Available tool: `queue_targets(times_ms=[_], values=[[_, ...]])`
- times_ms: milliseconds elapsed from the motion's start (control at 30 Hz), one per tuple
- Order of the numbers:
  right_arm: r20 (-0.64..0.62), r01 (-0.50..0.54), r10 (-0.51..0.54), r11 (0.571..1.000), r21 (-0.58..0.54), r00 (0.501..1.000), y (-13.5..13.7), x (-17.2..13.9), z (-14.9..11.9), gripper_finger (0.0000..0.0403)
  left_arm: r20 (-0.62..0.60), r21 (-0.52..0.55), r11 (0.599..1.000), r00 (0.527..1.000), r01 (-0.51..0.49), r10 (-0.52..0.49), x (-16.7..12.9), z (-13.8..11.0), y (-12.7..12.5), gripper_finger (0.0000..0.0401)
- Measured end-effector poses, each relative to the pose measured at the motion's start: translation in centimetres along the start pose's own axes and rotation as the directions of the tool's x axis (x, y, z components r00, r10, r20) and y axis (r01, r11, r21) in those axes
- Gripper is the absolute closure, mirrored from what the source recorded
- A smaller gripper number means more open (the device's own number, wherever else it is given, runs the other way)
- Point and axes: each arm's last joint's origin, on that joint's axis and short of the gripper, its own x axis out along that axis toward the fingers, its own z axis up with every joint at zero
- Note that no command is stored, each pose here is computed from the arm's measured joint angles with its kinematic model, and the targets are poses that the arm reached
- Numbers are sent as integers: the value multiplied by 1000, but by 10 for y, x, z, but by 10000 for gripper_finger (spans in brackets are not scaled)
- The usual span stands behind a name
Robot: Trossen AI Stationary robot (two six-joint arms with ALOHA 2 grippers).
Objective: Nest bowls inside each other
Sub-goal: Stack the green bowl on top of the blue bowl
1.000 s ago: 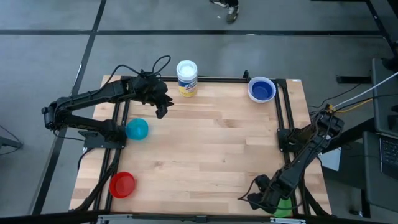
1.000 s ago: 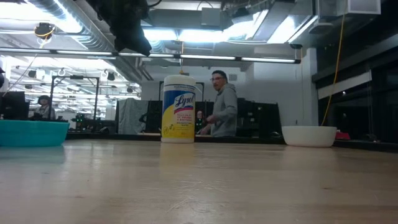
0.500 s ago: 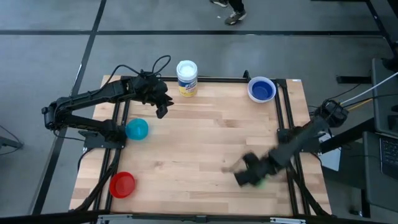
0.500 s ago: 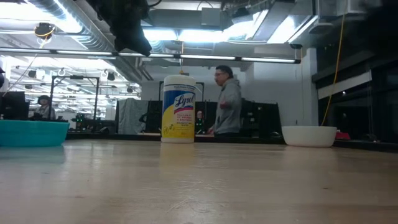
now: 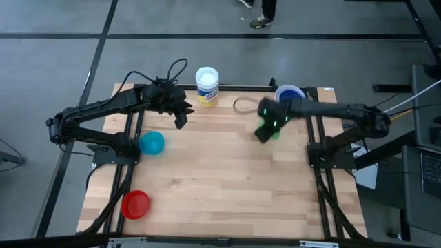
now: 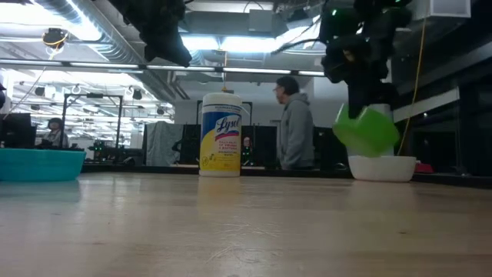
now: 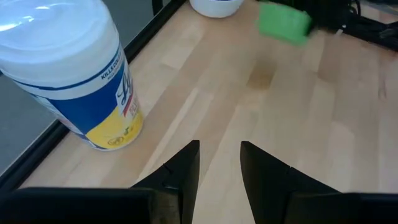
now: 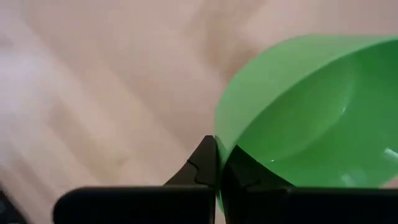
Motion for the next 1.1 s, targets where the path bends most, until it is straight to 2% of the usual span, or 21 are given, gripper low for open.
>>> queue_targets(times_ms=[200, 300, 433, 500, 633, 800, 1100], values=[[0, 95, -95, 993, -68, 995, -41, -42, 46, 401, 38, -4, 1000, 999, -16, 16, 0, 4, 0, 289], [-25, 185, -189, 977, -107, 982, -61, -61, 67, 401, 63, -10, 1000, 998, -20, 21, 0, 6, 0, 289], [-206, 353, -392, 914, -203, 897, -88, -66, 88, 401, 71, -19, 999, 997, -37, 38, 0, 6, 1, 289], [-276, 378, -442, 890, -256, 854, -98, -64, 97, 401, 71, -20, 999, 997, -41, 42, 0, 6, 1, 289], [-298, 373, -447, 886, -274, 843, -110, -55, 112, 401, 72, -21, 999, 996, -47, 48, 0, 6, 1, 289], [-340, 358, -446, 887, -291, 828, -116, -46, 117, 401, 74, -21, 998, 995, -66, 67, 0, 7, 1, 289], [-378, 365, -430, 901, -233, 820, -140, -43, 120, 401, 74, -16, 997, 995, -70, 71, 0, 7, 1, 289]])
